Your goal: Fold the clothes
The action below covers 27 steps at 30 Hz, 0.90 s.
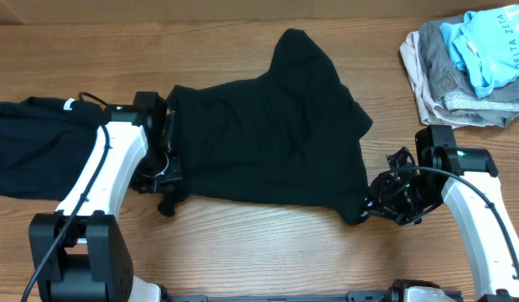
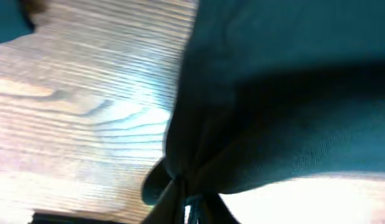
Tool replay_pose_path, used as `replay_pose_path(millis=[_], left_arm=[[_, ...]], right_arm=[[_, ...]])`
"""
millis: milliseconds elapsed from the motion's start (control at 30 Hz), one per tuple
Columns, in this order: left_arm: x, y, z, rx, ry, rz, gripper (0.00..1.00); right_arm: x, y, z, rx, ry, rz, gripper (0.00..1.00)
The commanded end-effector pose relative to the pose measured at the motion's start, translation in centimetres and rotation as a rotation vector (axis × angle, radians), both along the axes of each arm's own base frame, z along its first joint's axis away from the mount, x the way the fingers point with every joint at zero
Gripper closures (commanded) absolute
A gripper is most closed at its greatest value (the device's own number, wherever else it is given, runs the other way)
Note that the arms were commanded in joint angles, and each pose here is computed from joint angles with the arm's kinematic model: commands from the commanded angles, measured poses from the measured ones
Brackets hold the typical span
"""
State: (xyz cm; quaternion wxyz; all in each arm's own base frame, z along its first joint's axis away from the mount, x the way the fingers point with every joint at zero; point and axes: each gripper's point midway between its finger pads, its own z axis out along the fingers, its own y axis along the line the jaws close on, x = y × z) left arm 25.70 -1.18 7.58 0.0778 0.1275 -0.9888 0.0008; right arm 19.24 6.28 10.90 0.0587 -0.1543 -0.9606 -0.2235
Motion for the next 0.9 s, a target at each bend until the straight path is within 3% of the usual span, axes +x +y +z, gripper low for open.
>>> replay_pose_path(millis=[0, 100, 233, 500, 700, 867], left_arm=[[-0.2, 1.8, 0.5, 0.061, -0.015, 0.054, 0.79], [-0.4, 2.2, 0.6, 0.086, -0.009, 0.049, 0.65], [-0.8, 2.3, 0.6, 0.092, 0.006, 0.042, 0.56], [-0.5, 2.3, 0.6, 0.088, -0.004, 0.025, 0.52], [1.0, 2.2, 0.4, 0.085, -0.067, 0.026, 0.52], [2.3, 2.2, 0.3, 0.083, -0.119, 0.012, 0.53]], right_arm=[[-0.1, 0.2, 0.3, 0.010, -0.017, -0.005, 0.62], [0.2, 0.1, 0.3, 0.009, -0.029, -0.009, 0.50], [1.9, 0.1, 0.4, 0.012, -0.093, -0.028, 0.49], [10.9, -2.6, 0.8, -0.120, -0.417, -0.141, 0.38], [16.2, -3.1, -0.4, -0.119, -0.527, -0.190, 0.42], [19.0, -3.2, -3.4, -0.096, -0.519, -0.240, 0.56]])
